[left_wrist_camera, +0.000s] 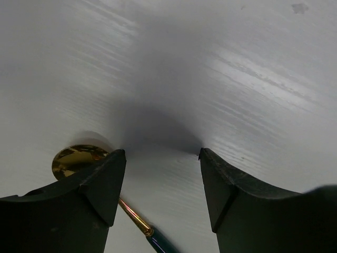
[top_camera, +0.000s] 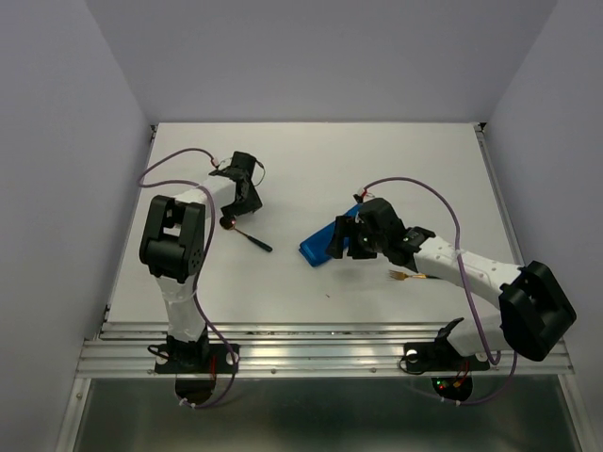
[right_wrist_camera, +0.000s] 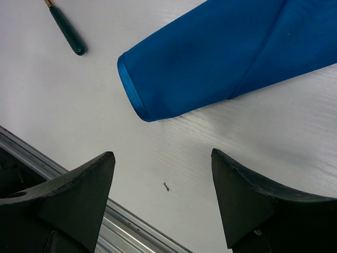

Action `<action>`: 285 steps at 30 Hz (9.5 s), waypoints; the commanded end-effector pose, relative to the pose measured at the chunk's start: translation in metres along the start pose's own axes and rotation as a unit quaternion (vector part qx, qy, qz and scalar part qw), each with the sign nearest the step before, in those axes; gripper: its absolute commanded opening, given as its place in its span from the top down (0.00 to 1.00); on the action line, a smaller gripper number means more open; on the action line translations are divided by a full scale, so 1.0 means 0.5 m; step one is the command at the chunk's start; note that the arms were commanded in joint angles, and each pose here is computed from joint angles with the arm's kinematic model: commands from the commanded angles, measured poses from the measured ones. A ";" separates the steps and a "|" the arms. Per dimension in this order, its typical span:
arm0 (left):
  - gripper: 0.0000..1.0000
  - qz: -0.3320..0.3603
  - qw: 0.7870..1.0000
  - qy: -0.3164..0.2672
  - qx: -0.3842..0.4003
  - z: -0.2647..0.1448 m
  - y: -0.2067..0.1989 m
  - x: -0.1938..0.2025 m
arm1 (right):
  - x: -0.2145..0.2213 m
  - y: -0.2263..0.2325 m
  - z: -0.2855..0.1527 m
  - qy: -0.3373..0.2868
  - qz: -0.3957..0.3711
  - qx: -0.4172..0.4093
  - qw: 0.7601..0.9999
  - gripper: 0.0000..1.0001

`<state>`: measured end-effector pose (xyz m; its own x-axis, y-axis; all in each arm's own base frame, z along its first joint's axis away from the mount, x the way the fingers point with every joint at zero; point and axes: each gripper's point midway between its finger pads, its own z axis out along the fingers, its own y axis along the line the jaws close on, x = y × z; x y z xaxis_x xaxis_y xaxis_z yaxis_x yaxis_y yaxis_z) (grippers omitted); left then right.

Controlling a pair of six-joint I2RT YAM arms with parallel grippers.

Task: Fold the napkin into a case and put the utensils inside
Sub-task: Move the spoon to the center of the board, then pick up the spoon from the center of the board, then stuff the spoon into the folded napkin.

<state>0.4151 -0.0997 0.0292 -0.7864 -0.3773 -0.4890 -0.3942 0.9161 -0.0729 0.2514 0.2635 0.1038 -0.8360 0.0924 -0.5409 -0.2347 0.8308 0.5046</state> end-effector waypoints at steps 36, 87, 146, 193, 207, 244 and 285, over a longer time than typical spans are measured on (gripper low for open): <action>0.20 0.050 0.998 -0.019 0.030 -0.198 0.058 0.218 | -0.036 0.022 -0.003 -0.026 -0.009 -0.018 0.999 0.21; 1.00 0.180 0.977 -0.047 0.103 -0.214 -0.067 0.206 | -0.187 -0.203 -0.074 -0.102 0.047 0.142 0.983 0.21; 1.00 0.625 0.734 -0.002 0.264 -0.254 -0.356 0.299 | -0.374 -0.360 0.085 -0.100 0.257 0.060 0.959 0.20; 1.00 0.585 0.776 0.044 0.234 -0.192 -0.432 0.291 | -0.307 -0.339 0.141 -0.070 0.305 -0.024 0.949 0.18; 1.00 0.593 0.764 0.037 0.251 -0.185 -0.460 0.290 | -0.304 -0.334 0.152 -0.062 0.305 -0.026 0.950 0.18; 1.00 0.578 0.766 0.000 0.282 -0.158 -0.542 0.244 | -0.280 -0.334 0.160 -0.049 0.308 -0.022 0.950 0.18; 0.49 0.403 0.888 -0.070 0.211 -0.318 -0.391 0.115 | -0.286 -0.333 0.141 -0.063 0.306 -0.009 0.950 0.18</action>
<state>0.3711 -0.3359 0.1120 -0.6164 0.5808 -0.5316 0.6338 0.7667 0.1028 0.4528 0.1540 0.0543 -0.7582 0.6178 -0.2087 0.2463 0.5677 0.7856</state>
